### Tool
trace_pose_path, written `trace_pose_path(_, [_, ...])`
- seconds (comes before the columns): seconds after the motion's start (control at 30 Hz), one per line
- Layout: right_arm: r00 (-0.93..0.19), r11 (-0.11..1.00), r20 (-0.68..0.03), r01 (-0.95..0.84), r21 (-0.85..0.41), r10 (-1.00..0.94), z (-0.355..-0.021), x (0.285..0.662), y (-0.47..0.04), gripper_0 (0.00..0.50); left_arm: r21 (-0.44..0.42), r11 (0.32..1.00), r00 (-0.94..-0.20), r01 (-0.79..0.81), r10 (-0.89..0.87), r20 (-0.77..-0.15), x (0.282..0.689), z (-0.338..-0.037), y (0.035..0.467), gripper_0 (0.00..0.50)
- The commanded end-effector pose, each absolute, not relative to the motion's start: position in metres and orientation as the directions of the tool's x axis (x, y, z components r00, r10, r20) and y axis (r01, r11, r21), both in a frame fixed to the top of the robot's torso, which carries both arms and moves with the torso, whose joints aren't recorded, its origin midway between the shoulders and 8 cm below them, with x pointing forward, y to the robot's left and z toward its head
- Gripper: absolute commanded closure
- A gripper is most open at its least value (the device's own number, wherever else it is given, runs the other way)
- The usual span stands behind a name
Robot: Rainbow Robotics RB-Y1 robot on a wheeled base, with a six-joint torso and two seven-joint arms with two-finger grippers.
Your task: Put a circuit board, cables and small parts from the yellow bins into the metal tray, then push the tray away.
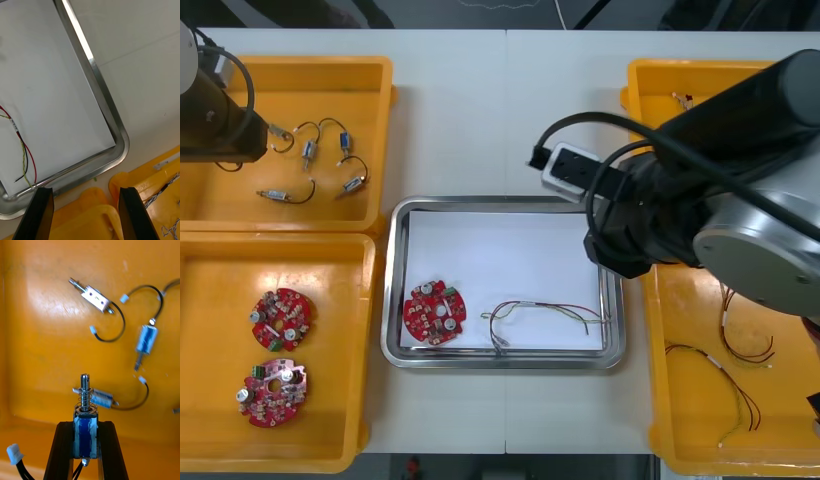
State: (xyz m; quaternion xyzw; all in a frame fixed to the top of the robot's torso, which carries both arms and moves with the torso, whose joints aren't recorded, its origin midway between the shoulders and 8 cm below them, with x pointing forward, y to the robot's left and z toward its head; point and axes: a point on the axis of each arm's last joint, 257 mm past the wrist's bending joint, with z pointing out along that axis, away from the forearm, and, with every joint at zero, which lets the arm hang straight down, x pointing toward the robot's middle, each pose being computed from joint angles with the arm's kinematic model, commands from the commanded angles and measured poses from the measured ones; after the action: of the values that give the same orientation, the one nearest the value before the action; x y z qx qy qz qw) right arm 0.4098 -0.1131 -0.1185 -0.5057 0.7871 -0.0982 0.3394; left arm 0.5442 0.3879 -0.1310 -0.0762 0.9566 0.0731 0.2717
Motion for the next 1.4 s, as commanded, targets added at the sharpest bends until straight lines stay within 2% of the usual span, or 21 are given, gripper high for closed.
trace_pose_path(0.03, [-0.418, 0.656, -0.529, -0.625, -0.422, -0.738, -0.112, 0.402, -0.155, 0.000, 0.095, 0.987, -0.820, -0.128, -0.052, -0.569, 0.534, -0.085, 0.350, 0.500])
trace_pose_path(0.2, [-0.535, 0.779, -0.579, -0.526, -0.341, -0.615, -0.110, 0.400, -0.189, 0.000, 0.090, 0.995, -0.836, -0.052, 0.006, -0.549, 0.514, -0.081, 0.314, 0.500])
trace_pose_path(0.4, [-0.596, 0.881, -0.655, -0.390, -0.268, -0.463, -0.088, 0.410, -0.221, 0.000, 0.087, 0.995, -0.792, 0.055, 0.097, -0.602, 0.507, -0.073, 0.251, 0.498])
trace_pose_path(0.67, [-0.687, 0.976, -0.693, -0.168, -0.140, -0.218, -0.082, 0.424, -0.273, 0.000, 0.051, 0.987, -0.781, 0.151, 0.151, -0.606, 0.483, -0.091, 0.172, 0.499])
trace_pose_path(0.8, [-0.711, 0.997, -0.699, -0.057, -0.050, -0.076, -0.079, 0.430, -0.292, 0.000, 0.040, 0.981, -0.794, 0.189, 0.177, -0.582, 0.469, -0.108, 0.143, 0.500])
trace_pose_path(1.0, [-0.722, 0.992, -0.680, 0.097, 0.083, 0.128, -0.074, 0.449, -0.310, 0.000, 0.062, 0.976, -0.818, 0.208, 0.208, -0.537, 0.457, -0.136, 0.122, 0.500])
trace_pose_path(1.13, [-0.719, 0.963, -0.640, 0.204, 0.177, 0.270, -0.074, 0.468, -0.316, 0.000, 0.082, 0.972, -0.835, 0.218, 0.230, -0.499, 0.456, -0.158, 0.116, 0.500])
trace_pose_path(1.4, [-0.677, 0.872, -0.550, 0.384, 0.303, 0.490, -0.069, 0.506, -0.323, 0.000, 0.097, 0.975, -0.836, 0.200, 0.221, -0.502, 0.477, -0.188, 0.112, 0.499])
